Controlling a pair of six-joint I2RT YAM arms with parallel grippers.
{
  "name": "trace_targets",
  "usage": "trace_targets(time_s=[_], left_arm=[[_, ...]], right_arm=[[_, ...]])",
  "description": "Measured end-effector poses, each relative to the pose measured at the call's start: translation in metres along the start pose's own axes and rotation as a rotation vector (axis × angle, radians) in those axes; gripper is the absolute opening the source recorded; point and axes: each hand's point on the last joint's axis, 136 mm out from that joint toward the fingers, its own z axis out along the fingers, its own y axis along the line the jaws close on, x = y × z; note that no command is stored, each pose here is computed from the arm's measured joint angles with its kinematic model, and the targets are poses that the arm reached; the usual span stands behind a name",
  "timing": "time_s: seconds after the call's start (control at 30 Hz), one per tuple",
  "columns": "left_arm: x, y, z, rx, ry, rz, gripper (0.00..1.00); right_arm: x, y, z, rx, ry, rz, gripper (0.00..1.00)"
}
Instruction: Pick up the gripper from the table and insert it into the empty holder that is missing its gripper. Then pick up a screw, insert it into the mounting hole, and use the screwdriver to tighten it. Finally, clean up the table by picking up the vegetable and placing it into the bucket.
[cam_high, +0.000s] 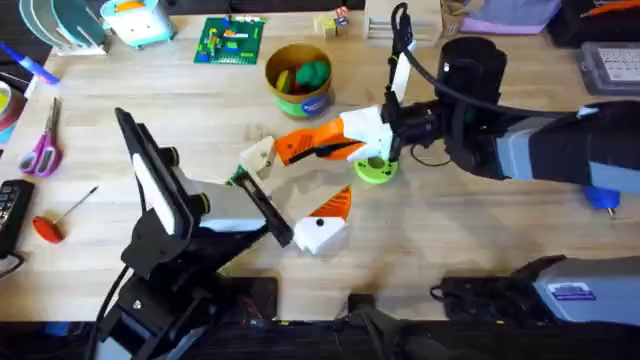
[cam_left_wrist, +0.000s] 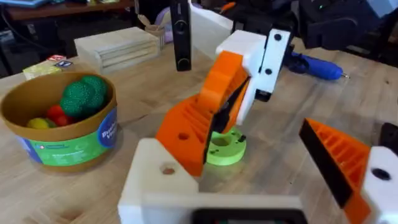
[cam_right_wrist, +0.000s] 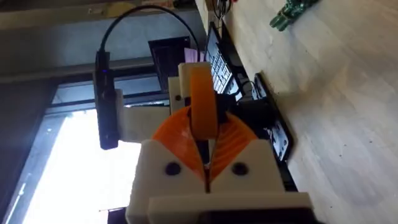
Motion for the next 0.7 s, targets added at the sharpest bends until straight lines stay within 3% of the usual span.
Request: trace_targets(time_s=[0.37, 0.7], left_arm=[[-0.001, 0.008, 0.000, -0.042, -0.005, 0.005, 0.993], [-0.003, 0.002, 0.000, -0.009, -0.011, 0.012, 0.993]], right_arm=[[0.001, 0.009, 0.009, -0.007, 0.024, -0.032, 0.009], [0.008, 0.012, 0.007, -0.026, 0.067, -0.096, 0.009]])
